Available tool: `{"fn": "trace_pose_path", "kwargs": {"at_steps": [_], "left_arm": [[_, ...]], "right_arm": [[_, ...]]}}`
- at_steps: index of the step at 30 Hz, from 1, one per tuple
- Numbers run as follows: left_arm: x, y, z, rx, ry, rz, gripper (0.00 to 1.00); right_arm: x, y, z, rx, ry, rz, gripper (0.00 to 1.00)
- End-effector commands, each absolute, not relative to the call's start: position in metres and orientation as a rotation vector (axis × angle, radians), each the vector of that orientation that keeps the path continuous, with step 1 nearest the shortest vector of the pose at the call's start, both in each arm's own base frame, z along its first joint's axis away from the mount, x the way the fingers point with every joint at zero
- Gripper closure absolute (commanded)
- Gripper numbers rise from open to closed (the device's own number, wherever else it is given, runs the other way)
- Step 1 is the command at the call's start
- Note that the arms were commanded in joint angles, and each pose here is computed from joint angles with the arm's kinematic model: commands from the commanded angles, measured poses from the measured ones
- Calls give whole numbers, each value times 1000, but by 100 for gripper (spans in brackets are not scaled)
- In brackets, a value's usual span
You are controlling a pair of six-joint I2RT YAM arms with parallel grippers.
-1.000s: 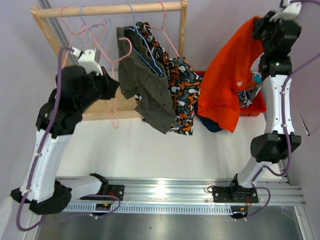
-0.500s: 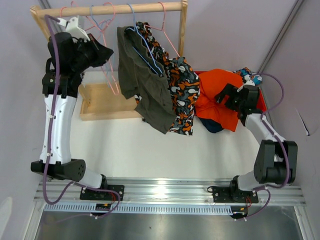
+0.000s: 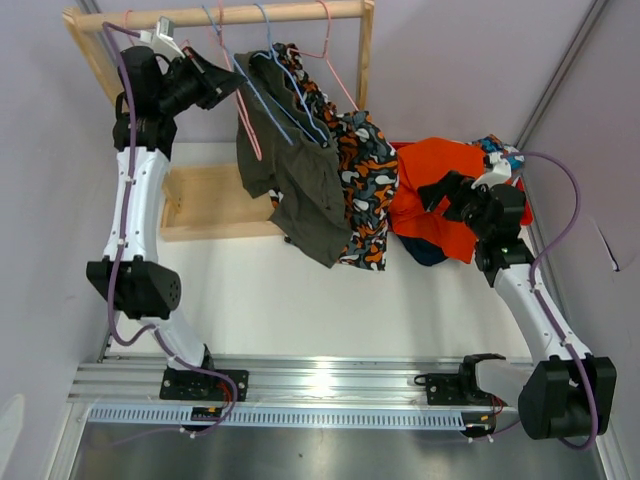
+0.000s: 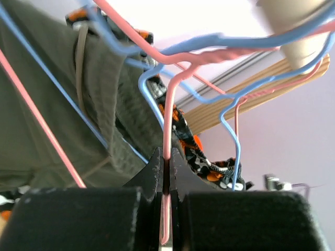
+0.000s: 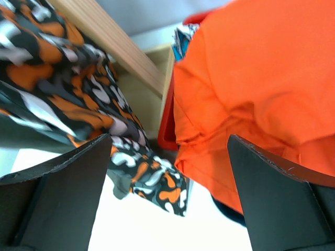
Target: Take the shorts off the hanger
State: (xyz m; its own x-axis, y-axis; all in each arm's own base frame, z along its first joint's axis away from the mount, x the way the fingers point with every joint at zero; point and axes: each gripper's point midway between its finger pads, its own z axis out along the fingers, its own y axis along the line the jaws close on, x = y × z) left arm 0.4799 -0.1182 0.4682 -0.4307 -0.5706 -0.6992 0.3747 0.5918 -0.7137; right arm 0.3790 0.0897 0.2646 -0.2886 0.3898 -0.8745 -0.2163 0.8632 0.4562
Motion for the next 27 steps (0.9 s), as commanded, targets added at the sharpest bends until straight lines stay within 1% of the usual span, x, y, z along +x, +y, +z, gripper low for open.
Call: {"fn": "trace_pose_path", "kwargs": {"at_steps": [1, 6, 8, 9, 11, 12, 13, 14, 16, 19, 20, 22, 23, 24, 25, 27], "left_arm": [[469, -120, 505, -147, 1637, -1160, 100], [468, -112, 486, -225, 1670, -1175, 100], [455, -110, 496, -211, 1639, -1176, 100], [456, -106, 481, -244, 1668, -1179, 100], [441, -102, 489, -239, 1654, -1170, 100], [441, -95, 474, -272, 1680, -1160, 100], [436, -91, 474, -284, 1682, -1152, 100], [433, -85, 466, -310, 1693, -1145, 99], [419, -72, 471, -326, 1663, -1124, 92], [409, -59, 470, -339, 1656, -1126, 72], [407, -54, 470, -342, 1655, -1125, 59], [403, -51, 471, -340, 1661, -1134, 46], [399, -52, 473, -321, 1661, -1145, 28], [397, -49, 475, -319, 1658, -1141, 13], [392, -49, 481, -308, 1647, -1135, 8], [382, -51, 495, -272, 1621, -1139, 1]], "right_arm": [[371, 94, 270, 111, 1750, 602, 1], [366, 96, 268, 103, 1757, 602, 1], [365, 97, 266, 102, 1764, 604, 1], [364, 98, 265, 100, 1767, 606, 1], [362, 100, 262, 94, 1774, 609, 1], [361, 100, 263, 92, 1771, 610, 0], [360, 101, 261, 93, 1775, 612, 1], [359, 102, 261, 92, 1776, 613, 1], [357, 104, 261, 88, 1777, 616, 1], [354, 106, 260, 86, 1780, 623, 1], [352, 108, 261, 82, 1778, 628, 1], [349, 109, 262, 83, 1777, 630, 1], [347, 110, 263, 81, 1777, 631, 1], [345, 112, 263, 79, 1780, 631, 1], [342, 112, 266, 75, 1771, 630, 1], [338, 112, 268, 72, 1774, 624, 1]]}}
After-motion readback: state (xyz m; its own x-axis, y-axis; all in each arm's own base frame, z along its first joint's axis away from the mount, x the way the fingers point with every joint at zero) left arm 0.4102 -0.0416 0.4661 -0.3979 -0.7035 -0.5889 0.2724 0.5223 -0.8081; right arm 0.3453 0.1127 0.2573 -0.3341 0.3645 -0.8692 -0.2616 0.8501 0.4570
